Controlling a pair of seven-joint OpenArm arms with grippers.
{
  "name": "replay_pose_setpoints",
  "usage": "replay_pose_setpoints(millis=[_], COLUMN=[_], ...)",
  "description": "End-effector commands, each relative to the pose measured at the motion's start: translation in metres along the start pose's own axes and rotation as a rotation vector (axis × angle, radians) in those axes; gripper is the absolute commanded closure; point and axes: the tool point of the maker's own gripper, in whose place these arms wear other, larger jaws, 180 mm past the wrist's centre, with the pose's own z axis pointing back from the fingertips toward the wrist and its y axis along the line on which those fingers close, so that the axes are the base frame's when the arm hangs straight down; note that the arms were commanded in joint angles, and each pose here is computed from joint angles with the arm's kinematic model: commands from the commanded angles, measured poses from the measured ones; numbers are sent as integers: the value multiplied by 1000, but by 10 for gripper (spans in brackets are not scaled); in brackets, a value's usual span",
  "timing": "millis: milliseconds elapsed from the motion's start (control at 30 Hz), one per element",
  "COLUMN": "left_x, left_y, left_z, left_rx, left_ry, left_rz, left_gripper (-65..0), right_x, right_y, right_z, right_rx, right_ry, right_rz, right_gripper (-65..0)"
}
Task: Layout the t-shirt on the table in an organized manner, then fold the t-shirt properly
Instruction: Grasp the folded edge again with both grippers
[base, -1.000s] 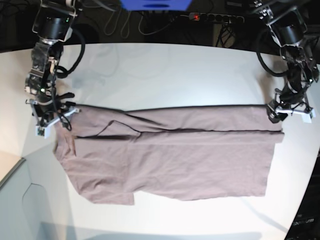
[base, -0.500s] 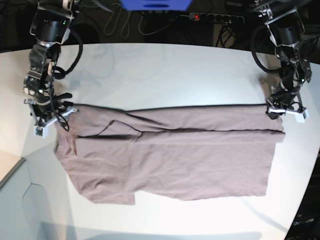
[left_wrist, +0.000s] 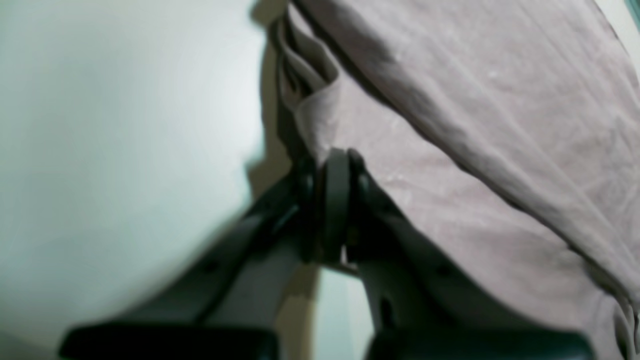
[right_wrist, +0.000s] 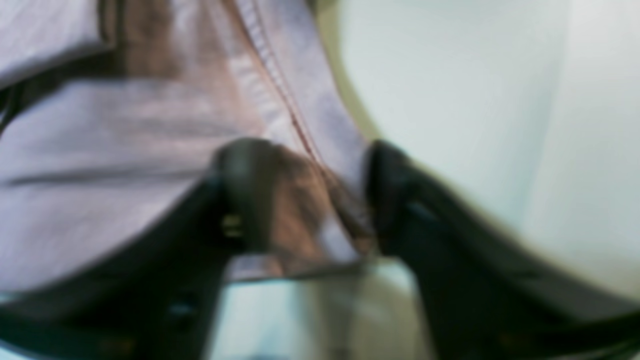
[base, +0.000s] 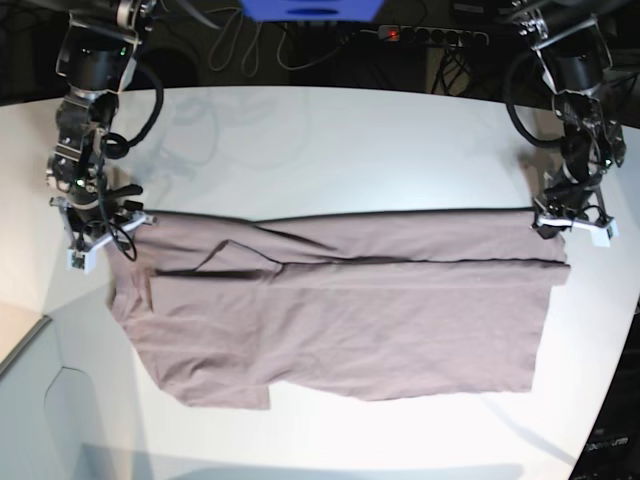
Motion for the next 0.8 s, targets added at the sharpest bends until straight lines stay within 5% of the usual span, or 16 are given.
replay_pose_setpoints(millis=[0,100,367,767], left_x=[11,18,15,21], left_y=[4,9,15,11], left_z=[1,3,7,57], left_rx=[16,19,27,10], left_ry=[-11,-17,-10,-83], left_rz=[-20,-36,-38,-194], left_gripper=[0,0,0,0], right_x=[-9,-8,-24,-37], right_y=[0,0,-10,-21], right_z=[2,4,25,67], right_rx=[25,73,95,67], right_ry=[39,45,52,27], right_rz=[32,73,145,233], right_gripper=[-190,-6,0,0])
